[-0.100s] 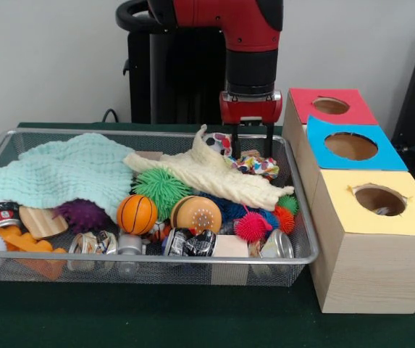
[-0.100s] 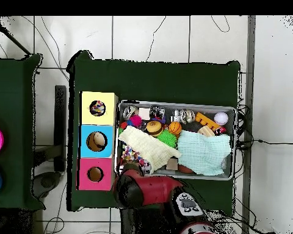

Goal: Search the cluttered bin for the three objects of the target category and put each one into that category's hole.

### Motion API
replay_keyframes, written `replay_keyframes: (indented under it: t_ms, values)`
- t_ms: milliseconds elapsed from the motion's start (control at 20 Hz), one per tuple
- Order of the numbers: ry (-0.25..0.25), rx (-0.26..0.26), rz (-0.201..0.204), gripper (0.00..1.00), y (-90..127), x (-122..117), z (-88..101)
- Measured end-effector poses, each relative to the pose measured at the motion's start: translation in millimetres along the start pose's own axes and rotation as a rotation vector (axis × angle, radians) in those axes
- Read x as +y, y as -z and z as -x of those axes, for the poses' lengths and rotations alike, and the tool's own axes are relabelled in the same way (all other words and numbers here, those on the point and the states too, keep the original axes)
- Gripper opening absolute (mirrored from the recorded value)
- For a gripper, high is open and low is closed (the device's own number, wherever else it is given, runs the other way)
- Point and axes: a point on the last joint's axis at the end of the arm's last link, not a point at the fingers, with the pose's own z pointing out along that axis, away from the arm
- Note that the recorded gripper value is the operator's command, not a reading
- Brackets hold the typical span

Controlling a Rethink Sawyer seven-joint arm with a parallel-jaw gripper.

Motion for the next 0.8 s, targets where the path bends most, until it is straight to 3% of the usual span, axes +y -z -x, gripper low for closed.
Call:
replay_keyframes:
  t_ms: [50,550,800]
  values:
    - [0.000,0.000,0.000,0.00,-0.6,-0.1,0.2]
    - [-0.005,-0.011,-0.003,0.00,2.1,-3.5,4.6]
    - [-0.004,-0.043,-0.011,0.00,13.8,-6.0,15.7]
